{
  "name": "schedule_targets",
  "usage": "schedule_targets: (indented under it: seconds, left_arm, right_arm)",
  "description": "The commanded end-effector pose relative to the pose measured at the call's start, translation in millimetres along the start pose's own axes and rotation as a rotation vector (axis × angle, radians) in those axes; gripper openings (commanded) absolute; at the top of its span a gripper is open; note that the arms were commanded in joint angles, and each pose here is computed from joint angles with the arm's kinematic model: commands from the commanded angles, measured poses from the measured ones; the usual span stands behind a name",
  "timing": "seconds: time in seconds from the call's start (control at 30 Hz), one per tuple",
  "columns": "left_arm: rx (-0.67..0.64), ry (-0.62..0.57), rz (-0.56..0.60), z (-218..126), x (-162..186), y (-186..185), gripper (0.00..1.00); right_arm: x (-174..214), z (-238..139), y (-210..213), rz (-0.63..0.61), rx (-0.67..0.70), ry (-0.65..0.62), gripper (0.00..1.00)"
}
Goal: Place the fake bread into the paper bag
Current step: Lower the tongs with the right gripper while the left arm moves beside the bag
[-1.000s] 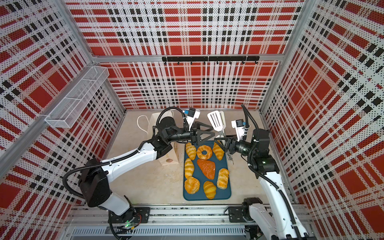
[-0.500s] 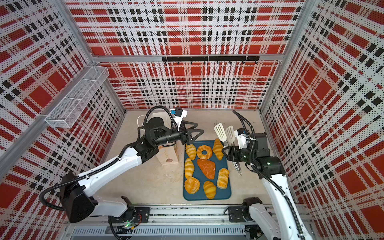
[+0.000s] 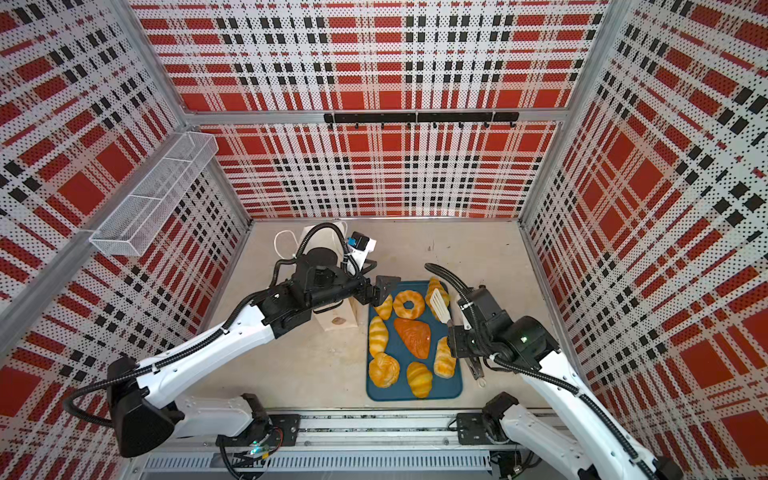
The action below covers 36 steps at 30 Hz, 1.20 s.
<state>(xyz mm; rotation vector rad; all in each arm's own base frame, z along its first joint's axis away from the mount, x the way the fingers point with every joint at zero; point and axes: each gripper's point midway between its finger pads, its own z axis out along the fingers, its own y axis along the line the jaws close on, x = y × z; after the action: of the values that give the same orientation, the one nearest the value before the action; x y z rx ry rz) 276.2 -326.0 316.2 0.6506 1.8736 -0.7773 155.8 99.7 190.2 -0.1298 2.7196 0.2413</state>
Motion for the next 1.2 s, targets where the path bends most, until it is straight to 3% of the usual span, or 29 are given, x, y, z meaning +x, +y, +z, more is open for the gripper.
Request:
schedule_targets:
  seconds: [0.0, 0.3, 0.67, 1.17]
  left_arm:
    - [-0.099, 0.001, 0.053, -17.2, 1.9, 9.7, 1.00]
    - [-0.161, 0.012, 0.086, -39.2, 7.6, 16.3, 1.00]
    - [-0.210, 0.077, 0.130, -66.3, 22.6, 23.9, 0.99]
    - [-0.299, 0.057, 0.135, -113.1, 28.6, 30.0, 0.99]
  right_arm:
    - [5.4, -2.9, -11.8, 0.086, 0.138, 0.004, 0.56]
    - [30.7, -0.6, -7.1, 0.121, 0.278, 0.089, 0.55]
    - [62.9, 20.6, 17.7, 0.182, 0.242, 0.160, 0.55]
    - [99.2, 38.5, 26.9, 0.187, 0.220, 0.265, 0.55]
